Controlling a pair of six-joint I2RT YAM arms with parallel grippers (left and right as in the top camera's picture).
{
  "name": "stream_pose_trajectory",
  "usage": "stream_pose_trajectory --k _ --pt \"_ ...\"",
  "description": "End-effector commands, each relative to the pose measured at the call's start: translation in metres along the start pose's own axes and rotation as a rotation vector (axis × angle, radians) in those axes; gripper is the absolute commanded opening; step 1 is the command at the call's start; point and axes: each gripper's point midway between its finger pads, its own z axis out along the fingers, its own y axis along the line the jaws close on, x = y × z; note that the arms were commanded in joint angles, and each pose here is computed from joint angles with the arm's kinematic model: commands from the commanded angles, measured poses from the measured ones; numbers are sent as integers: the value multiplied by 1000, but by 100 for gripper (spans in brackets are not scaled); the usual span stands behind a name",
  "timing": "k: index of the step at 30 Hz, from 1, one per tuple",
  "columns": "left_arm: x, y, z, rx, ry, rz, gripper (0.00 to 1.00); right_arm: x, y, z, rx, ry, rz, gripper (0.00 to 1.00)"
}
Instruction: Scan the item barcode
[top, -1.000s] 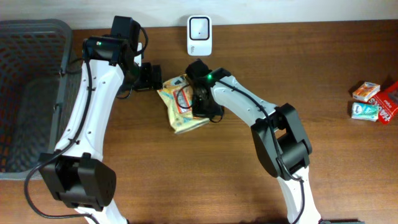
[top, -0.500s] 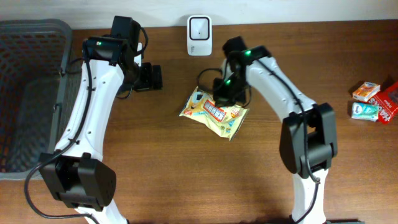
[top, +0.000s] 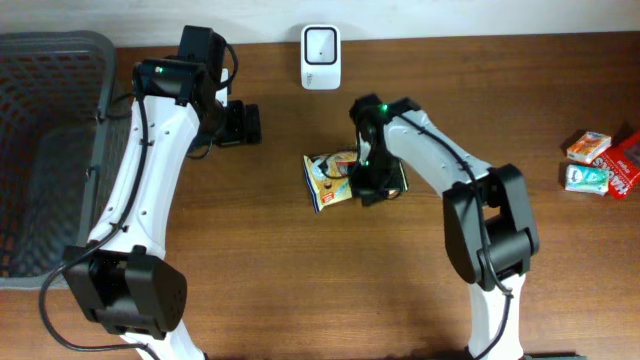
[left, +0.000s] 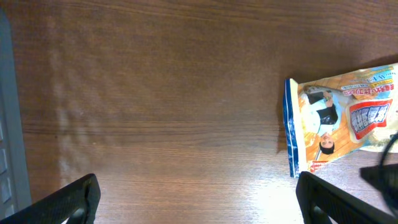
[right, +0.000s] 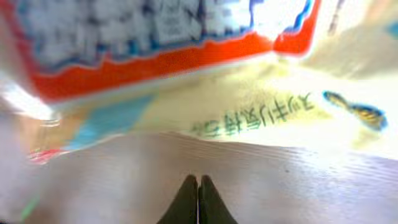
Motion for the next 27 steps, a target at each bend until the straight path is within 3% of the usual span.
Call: stream_pose_trajectory --k 1,5,11,13,14,15,22,23,24,25,27 --pt "0 -1 -1 8 0 -10 99 -26 18 -59 -15 -159 -83 4" --pt "0 -2 -1 8 0 -8 99 -49 -12 -71 100 -253 -44 4" --pt "0 -2 -1 8 0 -9 99 -52 -68 -23 202 -234 35 5" --pt "0 -2 -1 8 -1 -8 99 -51 -89 -6 201 -228 74 13" --pt "0 -2 -1 8 0 -8 99 -48 -95 -5 202 -217 87 12" --pt "0 -2 -1 8 0 -8 99 -45 -99 -5 204 -201 99 4" --pt "0 -2 -1 8 0 -9 99 -31 -98 -35 210 -139 143 4" --pt "0 -2 -1 8 0 -9 99 -32 -98 -36 210 -144 142 8" --pt "0 -2 -1 8 0 -9 99 -34 -99 -36 214 -152 137 20" --pt "0 -2 -1 8 0 -9 99 -36 -99 -36 214 -162 131 60" --pt "0 -2 -1 8 0 -9 99 -39 -99 -37 212 -170 131 79"
